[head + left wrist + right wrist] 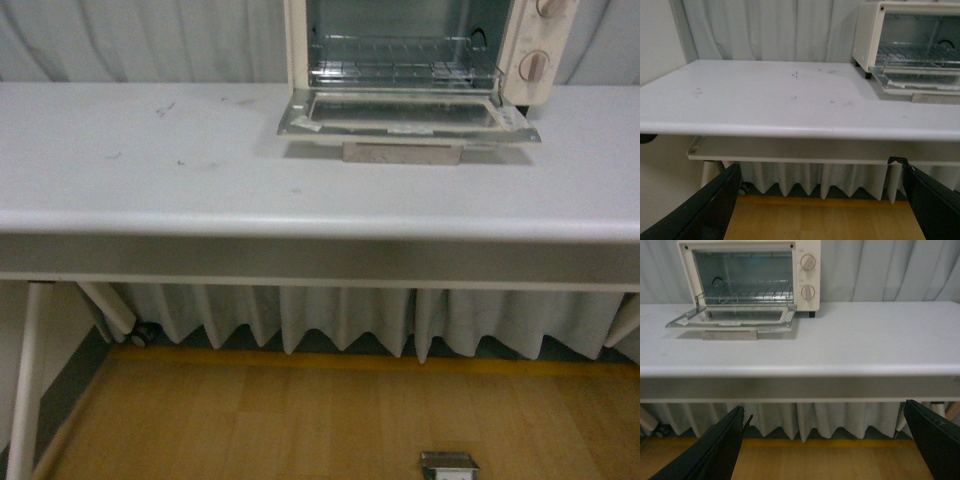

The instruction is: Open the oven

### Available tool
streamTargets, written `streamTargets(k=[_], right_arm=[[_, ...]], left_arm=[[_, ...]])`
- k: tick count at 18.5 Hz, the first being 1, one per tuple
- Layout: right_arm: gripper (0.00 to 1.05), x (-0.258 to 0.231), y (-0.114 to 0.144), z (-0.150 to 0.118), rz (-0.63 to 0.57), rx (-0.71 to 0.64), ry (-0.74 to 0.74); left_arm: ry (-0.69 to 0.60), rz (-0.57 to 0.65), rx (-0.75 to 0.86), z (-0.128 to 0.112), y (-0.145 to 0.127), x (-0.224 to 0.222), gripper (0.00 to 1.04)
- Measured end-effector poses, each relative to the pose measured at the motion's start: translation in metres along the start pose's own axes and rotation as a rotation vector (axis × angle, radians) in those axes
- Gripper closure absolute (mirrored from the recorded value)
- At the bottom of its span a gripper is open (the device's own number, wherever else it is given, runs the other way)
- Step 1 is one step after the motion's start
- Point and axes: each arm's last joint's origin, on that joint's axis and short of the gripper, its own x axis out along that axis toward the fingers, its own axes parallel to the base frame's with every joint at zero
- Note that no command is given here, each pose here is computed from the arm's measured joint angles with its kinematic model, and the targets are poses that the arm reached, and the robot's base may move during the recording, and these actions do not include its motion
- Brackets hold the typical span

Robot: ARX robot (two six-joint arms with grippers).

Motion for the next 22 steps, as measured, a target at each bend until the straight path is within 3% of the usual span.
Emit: streamTargets(k=[22], right_arm=[[0.06, 0.0000, 0.0000, -0.0001, 0.000, 0.000, 0.002]], left_arm=[[0.003, 0.003, 0.000, -0.0003, 0.0001, 0.0000, 0.07]])
